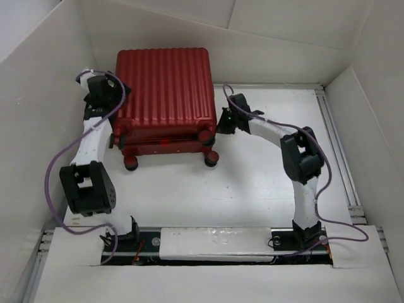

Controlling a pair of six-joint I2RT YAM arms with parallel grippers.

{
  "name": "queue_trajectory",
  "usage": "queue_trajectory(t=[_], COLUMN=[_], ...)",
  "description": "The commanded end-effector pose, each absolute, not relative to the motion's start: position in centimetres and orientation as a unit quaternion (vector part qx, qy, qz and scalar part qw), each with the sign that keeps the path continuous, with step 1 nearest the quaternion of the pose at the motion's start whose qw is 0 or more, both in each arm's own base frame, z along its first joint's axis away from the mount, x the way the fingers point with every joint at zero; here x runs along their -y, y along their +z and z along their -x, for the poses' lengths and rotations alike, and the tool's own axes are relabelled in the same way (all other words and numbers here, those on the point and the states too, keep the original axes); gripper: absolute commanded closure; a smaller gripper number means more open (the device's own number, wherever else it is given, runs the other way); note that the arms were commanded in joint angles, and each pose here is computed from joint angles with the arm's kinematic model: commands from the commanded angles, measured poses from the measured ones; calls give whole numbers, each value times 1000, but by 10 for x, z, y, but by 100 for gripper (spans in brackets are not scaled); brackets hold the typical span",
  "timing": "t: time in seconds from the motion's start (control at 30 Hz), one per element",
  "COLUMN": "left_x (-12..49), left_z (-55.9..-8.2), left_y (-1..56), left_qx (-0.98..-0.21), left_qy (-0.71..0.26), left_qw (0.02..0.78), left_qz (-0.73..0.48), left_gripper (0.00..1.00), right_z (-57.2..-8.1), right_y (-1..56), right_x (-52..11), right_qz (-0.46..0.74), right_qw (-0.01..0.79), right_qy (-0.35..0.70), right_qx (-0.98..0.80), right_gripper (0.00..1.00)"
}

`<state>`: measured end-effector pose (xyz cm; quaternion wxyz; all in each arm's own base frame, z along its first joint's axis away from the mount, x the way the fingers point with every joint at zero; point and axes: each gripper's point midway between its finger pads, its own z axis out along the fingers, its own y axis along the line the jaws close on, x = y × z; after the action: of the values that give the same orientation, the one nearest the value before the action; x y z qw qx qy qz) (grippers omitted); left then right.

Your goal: Pack the luggage

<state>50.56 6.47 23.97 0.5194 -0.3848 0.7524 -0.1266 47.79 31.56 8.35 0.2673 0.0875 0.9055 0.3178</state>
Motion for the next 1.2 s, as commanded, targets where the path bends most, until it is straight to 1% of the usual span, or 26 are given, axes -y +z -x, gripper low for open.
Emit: queue_trajectory(t=[0.0,0.03,0.1,0.13,0.27,0.37,0.4,0.43,0.47,0.5,0.57,0.6,0.63,0.67,0.7,0.77,0.8,0.83,0.9,0.93,0.97,1.0,1.03,1.07,1.1,1.17], left_x=[132,138,153,167,201,199,196,195,192,192,187,183,169,164,153,131,99,85,62,35,27,25,13,11,21,7], left_z=[-375,-351,-330,-307,-259,-241,-238,-240,-238,-241,-253,-262,-279,-289,-312,-347,-374,-390,-421,-454,-468,-481,-511,-523,-533,-569], left_y=[155,138,142,144,159,194,221,228,249,277,295,306,341,349,351,384,384,382,394,362,393,393,362,397,402,392], left_qx=[-903,-907,-900,-898,-896,-877,-861,-859,-847,-835,-840,-841,-823,-821,-819,-778,-762,-752,-736,-752,-737,-746,-763,-746,-747,-746], left_qy=[-277,-280,-306,-318,-345,-369,-388,-388,-401,-412,-386,-368,-343,-326,-298,-300,-287,-292,-294,-263,-272,-271,-260,-273,-300,-298], left_qw=[244,217,212,201,190,222,246,254,276,301,333,354,412,430,450,506,522,524,543,516,535,534,505,531,526,525], left_qz=[220,228,229,228,207,213,218,219,214,205,184,177,188,187,192,223,255,274,279,315,310,292,309,296,273,280], left_gripper=[15,15,15,15,15,15,15,15,15,15,12,11,9,3,1,1,1,1,1,1,1,1,1,3,5,8], right_z=[-430,-424,-416,-414,-401,-391,-390,-388,-382,-377,-372,-363,-359,-354,-348,-333,-323,-313,-297,-292,-288,-287,-284,-282,-282,-286], right_y=[154,184,183,205,217,224,224,231,232,251,265,286,296,302,309,327,324,325,318,302,300,292,282,282,280,268], right_x=[-338,-325,-290,-269,-224,-192,-179,-170,-159,-148,-124,-117,-114,-109,-107,-117,-128,-135,-155,-155,-156,-156,-159,-158,-162,-161], right_qz=[-10,-3,-18,-18,-24,-39,-55,-60,-70,-80,-105,-108,-109,-113,-108,-84,-66,-53,-16,-17,-15,-19,-22,-25,-20,-24], right_qw=[310,337,344,370,390,396,403,413,414,439,459,478,491,497,501,513,500,494,477,464,465,457,442,440,433,418], right_qy=[380,386,365,356,307,271,253,242,228,222,200,205,205,204,202,223,242,255,279,270,268,267,274,281,287,285], right_qx=[-871,-859,-865,-858,-868,-877,-878,-876,-878,-867,-859,-847,-840,-836,-835,-825,-829,-829,-833,-843,-844,-848,-854,-852,-854,-862], right_gripper=[100,100,100,100,100,99,99,97,89,84,73,61,54,48,39,34,32,27,24,25,36,51,69,95,100,100])
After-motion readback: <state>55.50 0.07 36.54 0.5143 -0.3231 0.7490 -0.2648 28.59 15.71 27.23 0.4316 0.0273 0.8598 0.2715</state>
